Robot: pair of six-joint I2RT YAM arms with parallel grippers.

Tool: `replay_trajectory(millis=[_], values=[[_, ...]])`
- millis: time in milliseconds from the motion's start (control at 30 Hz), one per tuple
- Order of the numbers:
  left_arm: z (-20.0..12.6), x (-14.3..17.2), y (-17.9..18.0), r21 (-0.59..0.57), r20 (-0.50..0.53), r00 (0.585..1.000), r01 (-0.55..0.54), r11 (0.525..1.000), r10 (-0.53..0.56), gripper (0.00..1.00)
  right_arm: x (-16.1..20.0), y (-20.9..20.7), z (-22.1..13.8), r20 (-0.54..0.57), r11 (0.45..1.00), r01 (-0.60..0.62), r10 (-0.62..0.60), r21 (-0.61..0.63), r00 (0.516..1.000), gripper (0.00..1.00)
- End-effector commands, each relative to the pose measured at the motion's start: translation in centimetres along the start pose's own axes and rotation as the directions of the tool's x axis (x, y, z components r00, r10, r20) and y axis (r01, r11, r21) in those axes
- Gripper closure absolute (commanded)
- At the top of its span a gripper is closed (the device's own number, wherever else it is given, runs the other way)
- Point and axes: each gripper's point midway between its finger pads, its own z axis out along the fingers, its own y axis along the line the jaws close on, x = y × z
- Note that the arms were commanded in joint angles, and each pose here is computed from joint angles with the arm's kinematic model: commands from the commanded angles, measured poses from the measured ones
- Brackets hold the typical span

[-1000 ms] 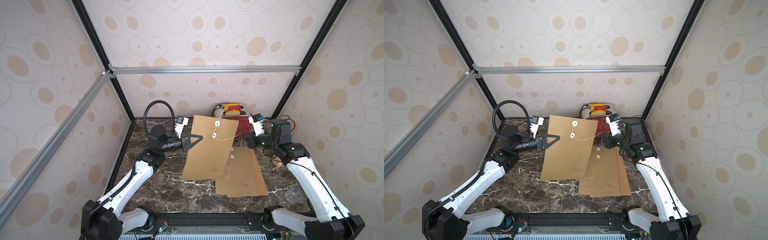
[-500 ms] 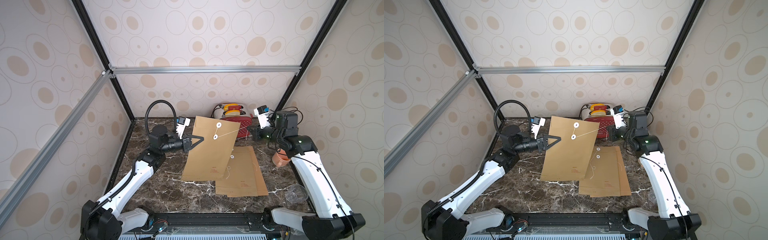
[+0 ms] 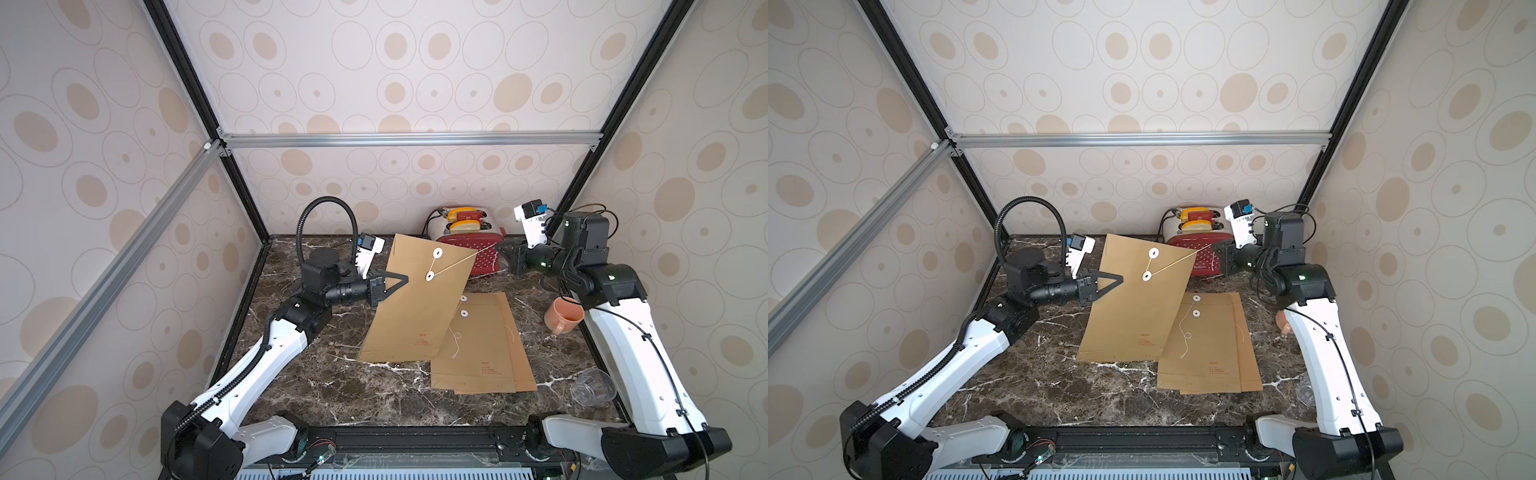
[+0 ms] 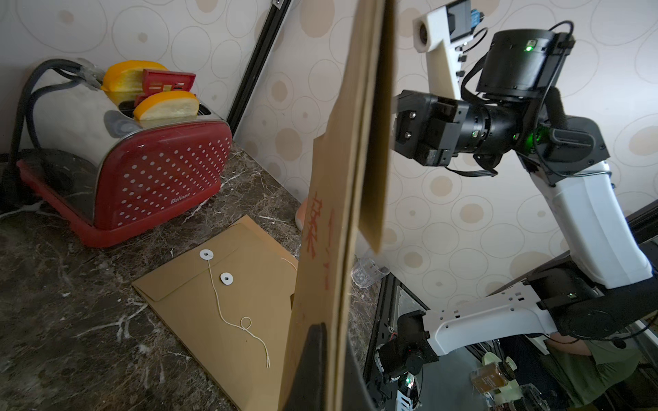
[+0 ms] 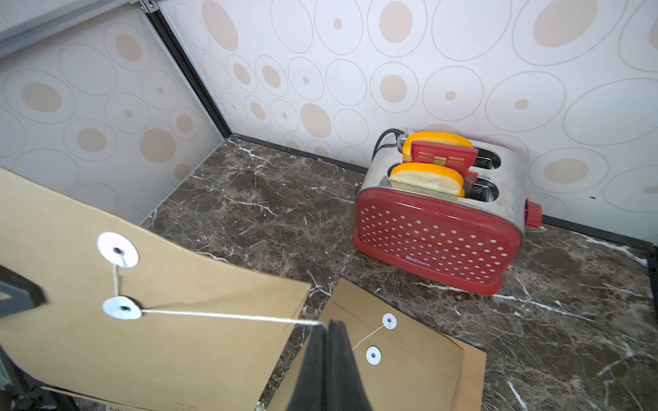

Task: Close the mouth of the file bag
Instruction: Close the file bag.

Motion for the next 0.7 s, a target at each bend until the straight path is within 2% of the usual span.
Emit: replay_trajectory(millis=[0, 333, 667], values=[[0.3, -1.0, -0.5, 0.003, 0.0, 0.999, -0.039, 0.999, 0.039, 1.0, -2.4, 2.6, 0.1, 0.062, 0.996, 0.034, -0.029, -0.082, 0.998, 1.0], [0.7, -0.3, -0.2, 0.0, -0.031, 0.999, -0.035, 0.999, 0.035, 1.0, -5.5, 6.2, 2.6, 0.059, 0.985, 0.099, -0.091, -0.143, 0.994, 1.0], [1.0, 0.0, -0.5, 0.013, -0.047, 0.998, -0.036, 0.999, 0.036, 1.0, -6.3, 11.7, 4.4, 0.062, 0.961, 0.167, -0.157, -0.218, 0.986, 1.0]])
